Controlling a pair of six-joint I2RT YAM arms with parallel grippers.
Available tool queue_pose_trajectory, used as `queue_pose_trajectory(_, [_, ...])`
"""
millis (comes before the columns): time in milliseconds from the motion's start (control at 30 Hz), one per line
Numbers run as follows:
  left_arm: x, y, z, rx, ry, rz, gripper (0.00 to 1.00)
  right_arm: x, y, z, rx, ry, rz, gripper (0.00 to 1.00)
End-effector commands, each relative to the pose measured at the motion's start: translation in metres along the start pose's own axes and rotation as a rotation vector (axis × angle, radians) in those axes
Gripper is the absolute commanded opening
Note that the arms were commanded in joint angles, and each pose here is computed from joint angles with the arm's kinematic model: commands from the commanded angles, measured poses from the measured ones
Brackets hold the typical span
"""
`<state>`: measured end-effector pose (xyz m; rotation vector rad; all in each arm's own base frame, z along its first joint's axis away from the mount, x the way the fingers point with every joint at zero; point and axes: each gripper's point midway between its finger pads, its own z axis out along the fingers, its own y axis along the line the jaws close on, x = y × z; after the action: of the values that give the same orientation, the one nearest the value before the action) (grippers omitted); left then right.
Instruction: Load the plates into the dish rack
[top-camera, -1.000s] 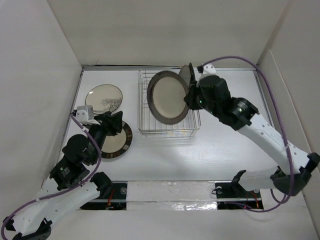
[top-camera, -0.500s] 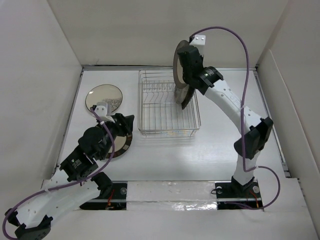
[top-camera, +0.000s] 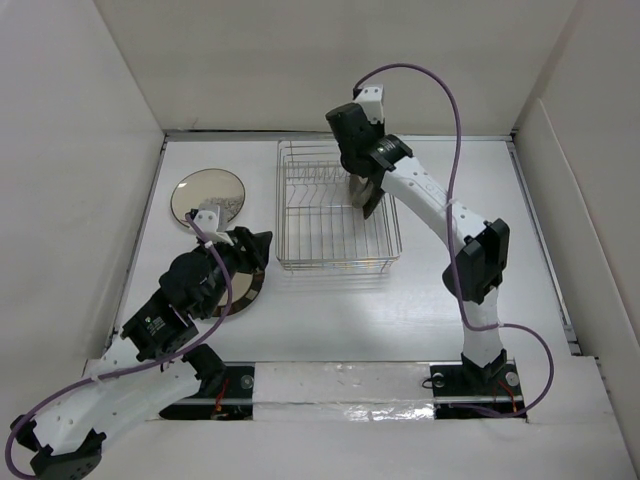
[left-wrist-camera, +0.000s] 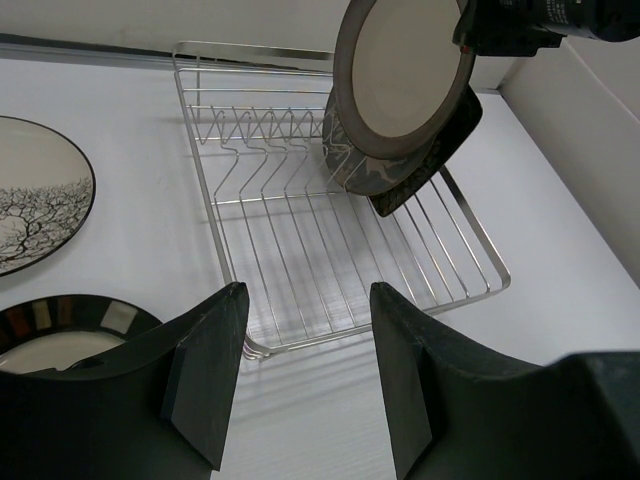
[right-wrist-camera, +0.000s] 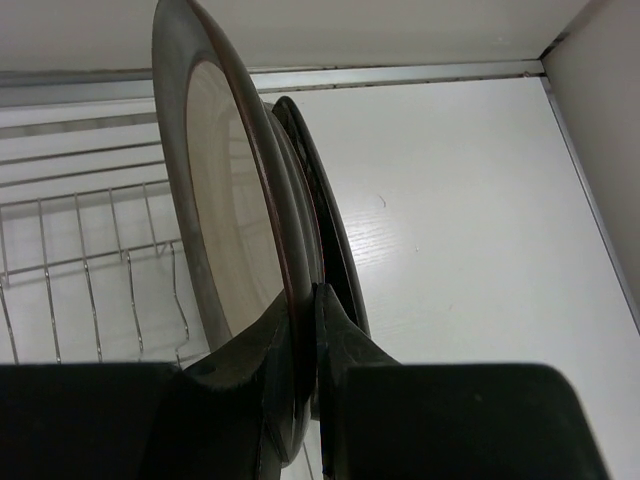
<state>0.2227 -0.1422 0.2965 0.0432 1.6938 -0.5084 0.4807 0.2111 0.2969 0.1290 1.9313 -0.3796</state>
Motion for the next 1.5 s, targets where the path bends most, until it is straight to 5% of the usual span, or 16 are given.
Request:
queue_pose_trajectory(0, [-0.009, -0.007, 0.002, 0.029, -0.029, -0.017, 0.49, -0.06, -0.018, -0.021, 0.057, -0.15, 0.206, 0.0])
queue_pose_trajectory(500, [-0.008, -0.002, 0.003, -0.004, -0.03, -0.018, 0.49, 0.027, 0.039, 0.0, -0.027, -0.033, 0.112, 0.0])
queue_pose_trajectory(933, [0.001, 0.002, 0.013, -0.05, 0.005, -0.009, 0.49, 0.044, 0.06, -0.001, -0.052, -0.029, 0.079, 0.0])
queue_pose_trajectory(1267, [-0.008, 0.01, 0.016, -0.132, -0.023, -0.073, 0.48, 0.052, 0.067, -0.001, -0.092, -0.017, 0.083, 0.18])
queue_pose_trajectory(1467, [-0.013, 0.006, 0.021, -0.142, -0.014, -0.103, 0.49, 0.045, 0.061, -0.001, -0.127, -0.017, 0.122, 0.4])
